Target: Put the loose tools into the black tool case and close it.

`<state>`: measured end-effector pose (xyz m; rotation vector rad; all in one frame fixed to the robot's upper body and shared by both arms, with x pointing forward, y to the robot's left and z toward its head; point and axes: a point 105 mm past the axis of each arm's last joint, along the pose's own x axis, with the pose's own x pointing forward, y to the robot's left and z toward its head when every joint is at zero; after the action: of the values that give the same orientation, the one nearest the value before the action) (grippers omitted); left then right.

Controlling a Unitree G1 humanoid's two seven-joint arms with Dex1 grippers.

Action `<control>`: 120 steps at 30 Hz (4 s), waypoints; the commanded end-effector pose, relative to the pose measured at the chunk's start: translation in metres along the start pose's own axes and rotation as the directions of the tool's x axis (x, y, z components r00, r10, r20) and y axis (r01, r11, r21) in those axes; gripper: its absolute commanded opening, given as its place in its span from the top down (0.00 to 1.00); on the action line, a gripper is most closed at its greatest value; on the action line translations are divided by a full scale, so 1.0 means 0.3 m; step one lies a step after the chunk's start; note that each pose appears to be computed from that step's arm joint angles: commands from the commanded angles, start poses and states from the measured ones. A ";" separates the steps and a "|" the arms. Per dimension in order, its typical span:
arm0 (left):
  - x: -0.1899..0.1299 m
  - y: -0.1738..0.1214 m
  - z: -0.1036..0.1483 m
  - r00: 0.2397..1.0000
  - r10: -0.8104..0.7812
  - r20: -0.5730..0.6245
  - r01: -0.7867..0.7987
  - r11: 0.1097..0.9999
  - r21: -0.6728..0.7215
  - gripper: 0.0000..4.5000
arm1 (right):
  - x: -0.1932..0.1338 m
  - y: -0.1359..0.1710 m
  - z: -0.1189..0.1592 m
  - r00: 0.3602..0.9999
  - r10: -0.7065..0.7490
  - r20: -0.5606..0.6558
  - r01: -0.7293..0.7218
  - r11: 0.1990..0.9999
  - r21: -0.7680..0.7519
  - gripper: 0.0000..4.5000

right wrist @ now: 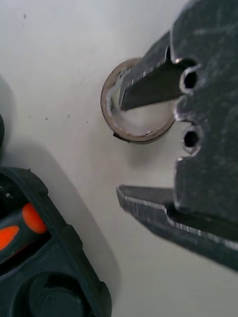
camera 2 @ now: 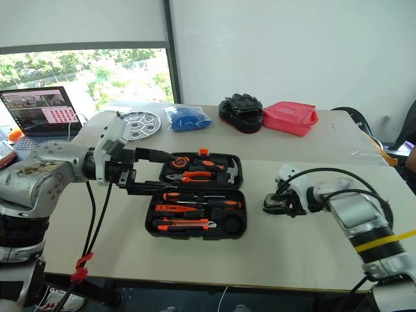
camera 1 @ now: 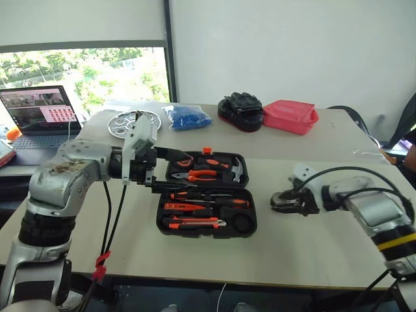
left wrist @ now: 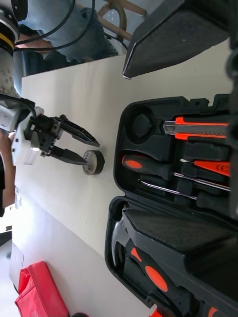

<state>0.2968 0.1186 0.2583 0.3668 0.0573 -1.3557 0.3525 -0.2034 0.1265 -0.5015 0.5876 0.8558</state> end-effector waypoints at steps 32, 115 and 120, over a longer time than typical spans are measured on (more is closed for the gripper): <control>-0.011 -0.043 -0.040 0.998 -0.035 -0.061 0.038 0.997 0.062 0.00 | 0.043 0.350 0.178 0.953 0.302 0.033 -0.276 0.905 -0.324 0.99; -0.021 0.091 -0.502 0.918 0.264 -0.295 -0.314 0.940 -0.136 0.98 | 0.071 0.148 0.114 0.960 0.032 0.280 -0.020 0.999 -0.045 1.00; -0.019 0.023 -0.506 0.938 0.167 -0.303 -0.219 0.965 -0.145 0.98 | 0.055 0.213 0.114 0.954 0.123 0.272 -0.099 0.990 -0.100 1.00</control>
<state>0.3386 0.1908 0.1060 0.4085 0.4380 -0.9565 0.3317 -0.1603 0.1135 -0.4113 0.4020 0.9167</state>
